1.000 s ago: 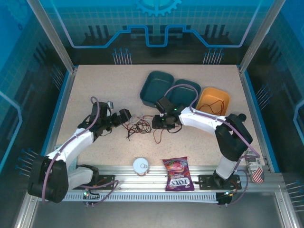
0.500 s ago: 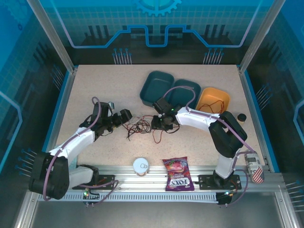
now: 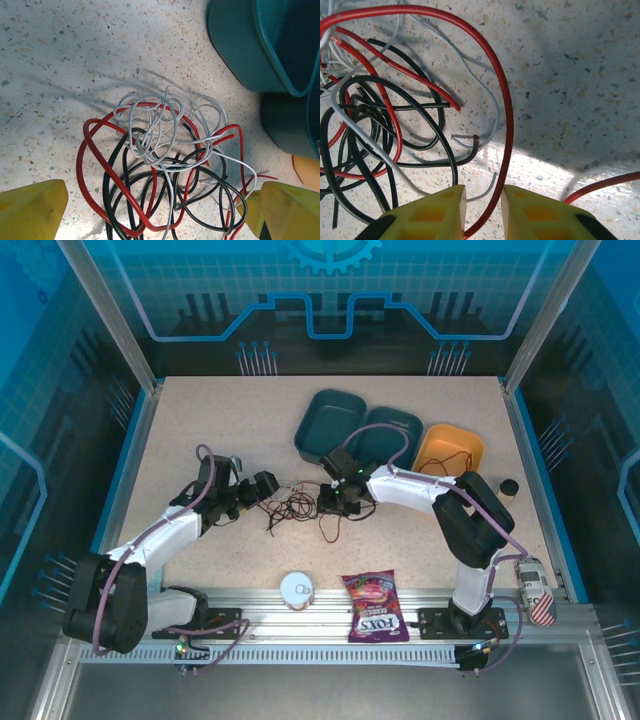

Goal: Untangle the cables

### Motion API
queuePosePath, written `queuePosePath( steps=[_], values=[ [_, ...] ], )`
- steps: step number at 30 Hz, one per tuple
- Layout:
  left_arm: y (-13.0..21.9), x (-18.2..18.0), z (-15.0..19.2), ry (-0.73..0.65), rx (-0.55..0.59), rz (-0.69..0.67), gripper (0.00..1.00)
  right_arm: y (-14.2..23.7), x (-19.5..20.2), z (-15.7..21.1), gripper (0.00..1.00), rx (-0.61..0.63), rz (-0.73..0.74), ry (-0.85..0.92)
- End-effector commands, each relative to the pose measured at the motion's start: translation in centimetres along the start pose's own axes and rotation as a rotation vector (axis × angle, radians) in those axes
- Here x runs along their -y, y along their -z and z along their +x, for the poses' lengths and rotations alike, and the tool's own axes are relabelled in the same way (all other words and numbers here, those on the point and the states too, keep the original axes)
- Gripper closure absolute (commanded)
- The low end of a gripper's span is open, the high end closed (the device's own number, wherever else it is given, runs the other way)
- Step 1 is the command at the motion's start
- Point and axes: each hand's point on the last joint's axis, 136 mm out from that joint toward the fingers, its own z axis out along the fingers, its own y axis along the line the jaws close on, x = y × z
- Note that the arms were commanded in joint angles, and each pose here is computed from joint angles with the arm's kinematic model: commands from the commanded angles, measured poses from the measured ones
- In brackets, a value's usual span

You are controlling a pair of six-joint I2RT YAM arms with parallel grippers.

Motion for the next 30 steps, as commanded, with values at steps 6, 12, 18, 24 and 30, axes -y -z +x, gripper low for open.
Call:
queuePosePath(
  steps=[6, 12, 18, 24, 30],
  values=[
    [-0.3, 0.5, 0.2, -0.011, -0.02, 0.019, 0.01, -0.1, 0.7, -0.1, 0.75, -0.014, 0.011, -0.042],
    [-0.4, 0.4, 0.3, -0.011, -0.021, 0.016, 0.01, -0.2, 1.1, 0.5, 0.66, -0.024, 0.029, -0.039],
    [-0.5, 0.2, 0.5, -0.009, -0.026, 0.011, 0.01, -0.2, 0.9, 1.1, 0.65, -0.027, 0.028, -0.031],
    [-0.5, 0.1, 0.6, -0.011, -0.029, 0.009, 0.01, -0.6, 1.3, 1.4, 0.77, -0.033, 0.035, -0.038],
    [-0.3, -0.1, 0.6, -0.018, -0.025, 0.0, 0.01, 0.8, 0.8, 0.6, 0.94, 0.027, 0.019, -0.001]
  ],
)
